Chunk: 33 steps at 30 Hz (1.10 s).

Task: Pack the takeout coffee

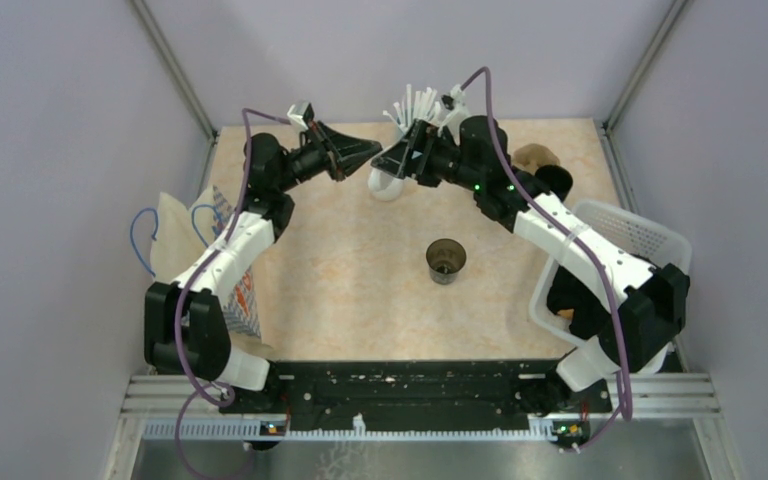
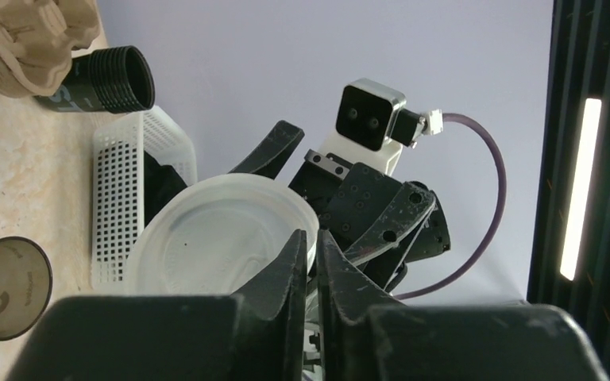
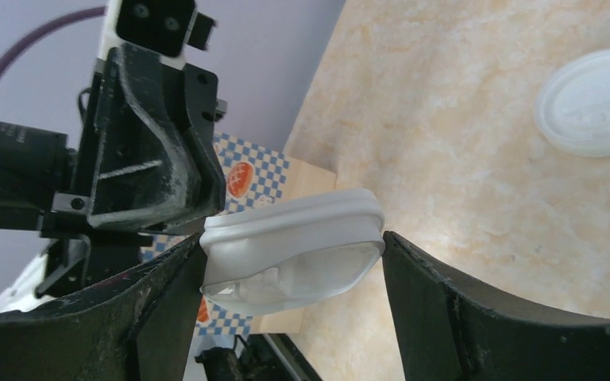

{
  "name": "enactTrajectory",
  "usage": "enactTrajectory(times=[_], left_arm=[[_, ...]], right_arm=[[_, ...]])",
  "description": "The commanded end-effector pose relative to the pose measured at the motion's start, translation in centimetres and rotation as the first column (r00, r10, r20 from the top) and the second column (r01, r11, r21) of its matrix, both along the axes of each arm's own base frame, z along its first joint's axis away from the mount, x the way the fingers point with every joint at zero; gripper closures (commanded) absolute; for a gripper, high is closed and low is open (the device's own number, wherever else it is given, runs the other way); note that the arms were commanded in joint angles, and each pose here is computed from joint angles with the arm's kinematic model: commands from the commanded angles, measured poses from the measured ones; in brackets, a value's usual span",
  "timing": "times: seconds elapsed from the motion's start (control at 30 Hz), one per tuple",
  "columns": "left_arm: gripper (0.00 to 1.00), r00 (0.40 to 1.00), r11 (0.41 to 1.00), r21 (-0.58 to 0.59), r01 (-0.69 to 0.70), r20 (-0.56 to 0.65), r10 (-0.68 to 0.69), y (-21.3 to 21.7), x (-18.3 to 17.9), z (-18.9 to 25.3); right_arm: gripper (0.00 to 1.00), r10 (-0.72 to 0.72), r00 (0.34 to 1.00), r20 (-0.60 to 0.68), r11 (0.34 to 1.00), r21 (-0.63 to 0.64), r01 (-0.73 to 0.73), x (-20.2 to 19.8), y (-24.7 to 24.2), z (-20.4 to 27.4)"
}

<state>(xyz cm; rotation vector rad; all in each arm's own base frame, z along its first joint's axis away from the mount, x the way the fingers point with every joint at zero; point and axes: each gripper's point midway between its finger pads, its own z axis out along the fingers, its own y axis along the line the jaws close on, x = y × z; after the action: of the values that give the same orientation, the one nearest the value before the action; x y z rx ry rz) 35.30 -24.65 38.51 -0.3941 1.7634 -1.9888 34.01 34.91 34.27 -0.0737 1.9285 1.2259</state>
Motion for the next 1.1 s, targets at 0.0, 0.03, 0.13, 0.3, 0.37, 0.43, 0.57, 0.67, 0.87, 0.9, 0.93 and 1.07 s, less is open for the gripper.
enactTrajectory(times=[0.0,0.03,0.13,0.3,0.37,0.43,0.57,0.67,0.87,0.9,0.93,1.07], left_arm=[[0.80,0.998,0.998,0.060,-0.006,0.063,0.002,0.4,-0.4,0.9],[0.72,0.998,0.997,0.078,-0.011,0.062,0.006,0.6,-0.4,0.5],[0.50,0.999,0.988,0.151,-0.022,0.051,0.014,1.1,-0.3,-1.1],[0.29,0.996,0.964,0.254,0.083,0.023,-0.091,0.6,-1.5,-4.9],[0.24,0.990,0.958,0.256,0.131,0.006,-0.138,0.3,-2.3,-6.2],[0.20,0.987,0.953,0.257,0.159,-0.008,-0.162,0.0,-2.9,-7.3],[0.18,0.981,0.938,0.288,0.195,-0.047,-0.189,-0.9,-3.6,-9.6],[0.16,0.980,0.924,0.326,0.200,-0.070,-0.187,-1.1,-3.7,-11.0],[0.16,0.990,0.872,0.470,0.137,-0.079,-0.113,0.1,-3.2,-12.7],[0.16,0.992,0.861,0.492,0.125,-0.077,-0.100,0.4,-3.2,-12.9],[0.16,0.993,0.853,0.508,0.118,-0.067,-0.098,0.5,-3.3,-12.9],[0.15,0.993,0.842,0.527,0.114,-0.070,-0.091,0.9,-3.9,-13.3]], right_arm=[[0.25,-0.018,0.999,0.038,0.999,-0.045,0.020,-1.0,-1.2,1.6],[0.25,-0.024,0.999,0.034,0.997,-0.077,0.027,-1.1,-1.7,1.2],[0.24,-0.027,0.998,0.048,0.983,-0.181,0.036,-1.9,-3.3,0.1],[0.24,-0.023,0.999,0.023,0.883,-0.468,0.031,-3.7,-7.9,-3.9],[0.23,0.025,1.000,0.006,0.828,-0.561,-0.018,-4.7,-9.2,-5.4],[0.23,0.083,0.996,-0.017,0.749,-0.659,-0.074,-5.3,-10.4,-6.8],[0.24,0.095,0.987,-0.130,0.593,-0.789,-0.161,-5.7,-12.5,-9.5],[0.25,0.063,0.975,-0.214,0.525,-0.823,-0.215,-5.8,-12.9,-11.3],[0.25,0.003,0.943,-0.332,0.419,-0.856,-0.303,-6.3,-12.4,-15.5],[0.25,-0.012,0.938,-0.347,0.389,-0.866,-0.315,-6.3,-12.6,-16.2],[0.25,-0.028,0.934,-0.357,0.358,-0.876,-0.325,-6.2,-12.8,-16.8],[0.25,-0.058,0.928,-0.369,0.297,-0.894,-0.337,-5.6,-12.9,-18.2]])
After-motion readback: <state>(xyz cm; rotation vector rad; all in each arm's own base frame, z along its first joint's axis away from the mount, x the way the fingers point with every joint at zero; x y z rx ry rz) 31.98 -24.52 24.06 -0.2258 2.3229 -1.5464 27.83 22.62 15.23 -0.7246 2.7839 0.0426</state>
